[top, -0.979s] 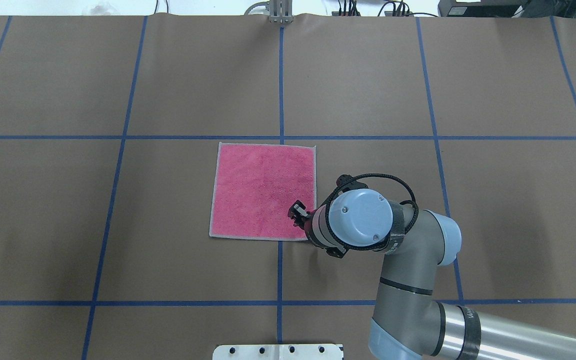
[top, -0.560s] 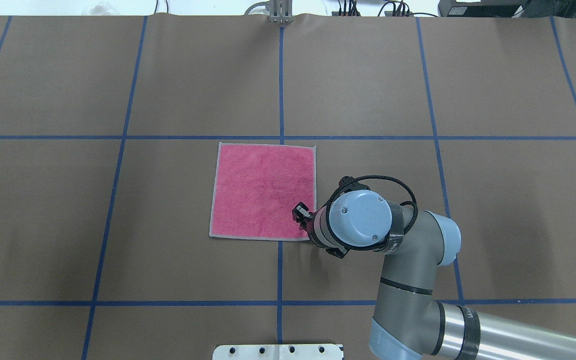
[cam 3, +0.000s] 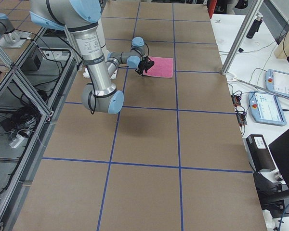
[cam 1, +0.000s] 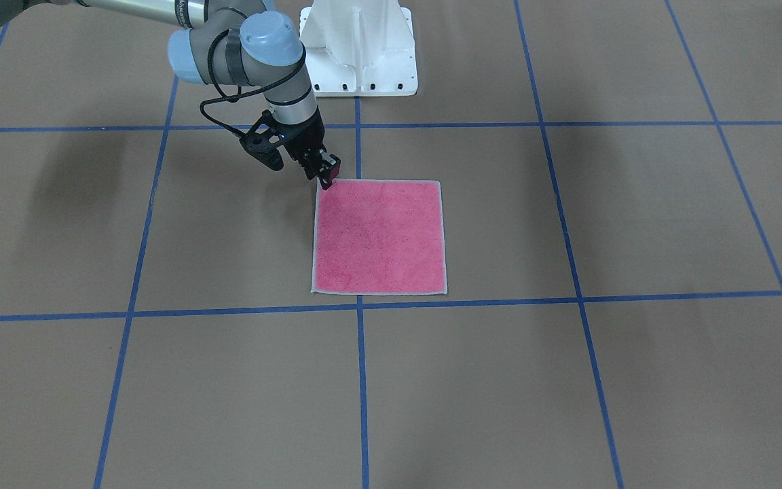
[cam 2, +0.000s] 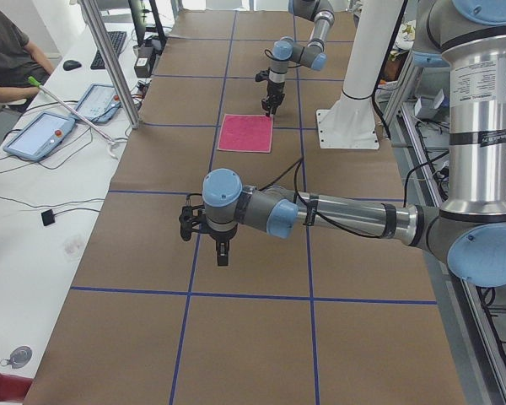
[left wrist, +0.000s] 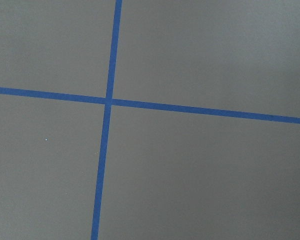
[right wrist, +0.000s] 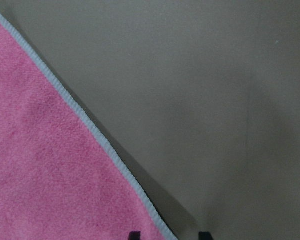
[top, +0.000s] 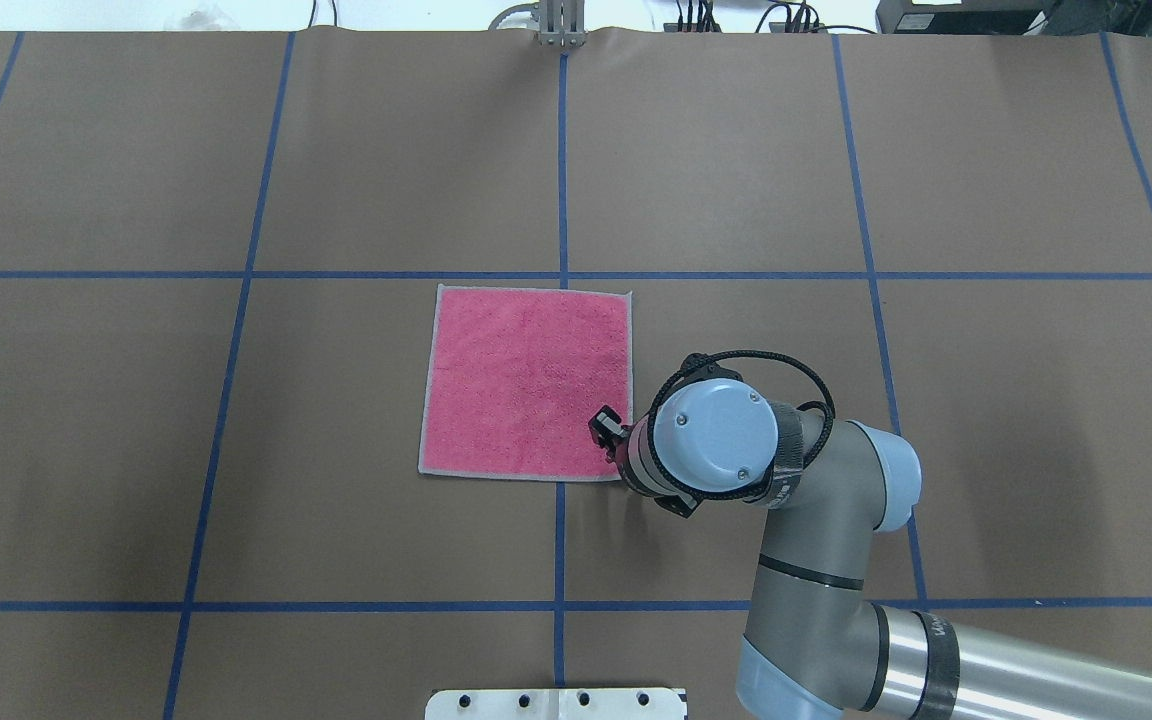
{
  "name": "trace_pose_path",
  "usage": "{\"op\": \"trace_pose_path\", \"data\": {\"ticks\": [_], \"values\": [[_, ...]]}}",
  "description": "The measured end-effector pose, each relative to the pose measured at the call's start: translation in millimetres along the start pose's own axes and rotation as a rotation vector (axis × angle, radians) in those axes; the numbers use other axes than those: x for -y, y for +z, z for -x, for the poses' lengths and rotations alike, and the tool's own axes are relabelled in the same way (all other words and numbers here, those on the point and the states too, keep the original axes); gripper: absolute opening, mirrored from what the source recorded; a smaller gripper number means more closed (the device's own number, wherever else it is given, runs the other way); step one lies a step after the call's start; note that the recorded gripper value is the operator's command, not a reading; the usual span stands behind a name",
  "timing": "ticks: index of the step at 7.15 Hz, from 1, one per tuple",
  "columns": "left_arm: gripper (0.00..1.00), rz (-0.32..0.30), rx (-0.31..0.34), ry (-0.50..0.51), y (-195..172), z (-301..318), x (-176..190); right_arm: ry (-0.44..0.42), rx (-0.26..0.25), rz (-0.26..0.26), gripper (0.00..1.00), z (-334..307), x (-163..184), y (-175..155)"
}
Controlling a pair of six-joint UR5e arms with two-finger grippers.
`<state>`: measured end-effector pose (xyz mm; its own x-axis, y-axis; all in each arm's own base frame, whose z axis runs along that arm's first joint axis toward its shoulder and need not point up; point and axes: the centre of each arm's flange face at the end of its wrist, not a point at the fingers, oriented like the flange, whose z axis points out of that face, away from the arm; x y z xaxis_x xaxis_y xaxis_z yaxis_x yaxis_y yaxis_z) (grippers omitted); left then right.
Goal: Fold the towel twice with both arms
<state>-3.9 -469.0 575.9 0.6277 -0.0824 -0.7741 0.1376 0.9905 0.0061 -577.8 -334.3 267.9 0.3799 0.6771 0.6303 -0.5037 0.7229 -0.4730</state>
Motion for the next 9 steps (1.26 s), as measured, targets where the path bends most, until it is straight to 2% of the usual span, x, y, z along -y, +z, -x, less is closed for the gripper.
{"op": "trace_pose_path", "data": {"ticks": [3, 5, 9], "values": [[1.0, -0.002, 0.0, 0.001, -1.0, -0.2, -0.5, -0.001, -0.002, 0.001, 0.24, 0.4, -1.8, 0.8], [1.0, -0.002, 0.0, 0.001, -1.2, -0.2, -0.6, -0.004, -0.004, 0.003, 0.0, -1.3, -4.0, 2.0], [1.0, -0.011, -0.005, -0.029, -4.8, -7.0, 2.0, -0.004, 0.001, 0.005, 0.0, -2.5, -2.4, -2.2]]}}
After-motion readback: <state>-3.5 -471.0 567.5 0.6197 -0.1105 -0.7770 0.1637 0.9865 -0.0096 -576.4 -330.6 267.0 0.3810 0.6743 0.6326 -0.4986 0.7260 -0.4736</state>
